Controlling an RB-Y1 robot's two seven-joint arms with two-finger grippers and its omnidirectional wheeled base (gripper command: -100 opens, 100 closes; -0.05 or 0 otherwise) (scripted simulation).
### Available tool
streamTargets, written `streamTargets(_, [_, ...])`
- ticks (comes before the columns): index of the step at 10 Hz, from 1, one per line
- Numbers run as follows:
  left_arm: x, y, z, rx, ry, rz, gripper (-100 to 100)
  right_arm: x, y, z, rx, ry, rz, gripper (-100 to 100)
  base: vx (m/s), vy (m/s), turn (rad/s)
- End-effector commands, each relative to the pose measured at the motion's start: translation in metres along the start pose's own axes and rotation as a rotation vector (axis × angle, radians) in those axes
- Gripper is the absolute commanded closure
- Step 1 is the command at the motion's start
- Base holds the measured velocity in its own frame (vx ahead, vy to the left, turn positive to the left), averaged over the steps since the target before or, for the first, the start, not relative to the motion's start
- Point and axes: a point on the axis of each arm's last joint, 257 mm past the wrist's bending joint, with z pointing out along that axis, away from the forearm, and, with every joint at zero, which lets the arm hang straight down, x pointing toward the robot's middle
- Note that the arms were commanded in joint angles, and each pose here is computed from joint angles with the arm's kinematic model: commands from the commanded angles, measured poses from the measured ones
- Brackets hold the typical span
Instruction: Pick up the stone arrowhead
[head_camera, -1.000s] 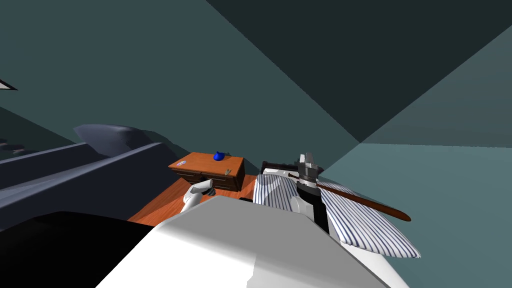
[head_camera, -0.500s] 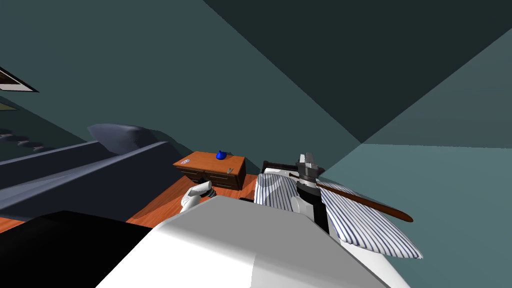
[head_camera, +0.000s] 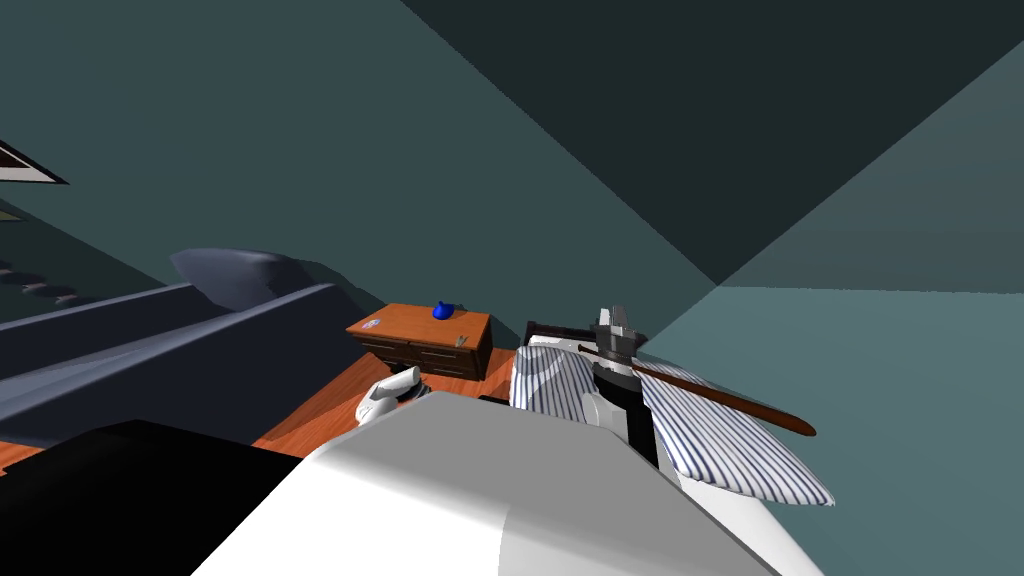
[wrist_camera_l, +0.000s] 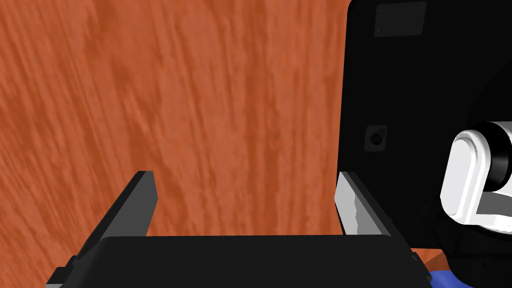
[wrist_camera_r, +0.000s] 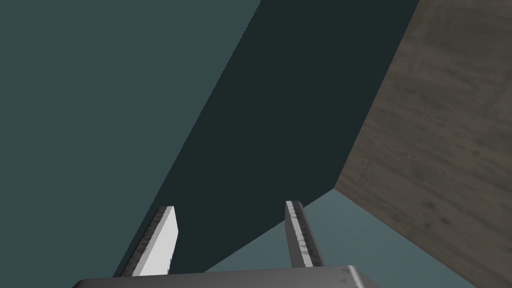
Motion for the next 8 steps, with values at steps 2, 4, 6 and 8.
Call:
streamTargets(2, [-0.029, 0.004, 0.007, -0.044, -0.061, -0.022, -100, 0.0, 0.0, 0.0, 0.0, 0.0, 0.0, 0, 0.046, 0.032, -0.141])
streamTargets(4, [-0.04, 0.005, 0.009, -0.062, -0.088, -0.019, -100, 0.0, 0.0, 0.0, 0.0, 0.0, 0.0, 0, 0.083, 0.037, -0.149])
streamTargets(6, [-0.055, 0.008, 0.012, -0.091, -0.128, -0.008, -100, 0.0, 0.0, 0.0, 0.0, 0.0, 0.0, 0, 0.087, 0.028, -0.152])
streamTargets(8, [-0.067, 0.01, 0.014, -0.121, -0.158, 0.007, -100, 0.0, 0.0, 0.0, 0.0, 0.0, 0.0, 0, 0.141, 0.05, -0.186])
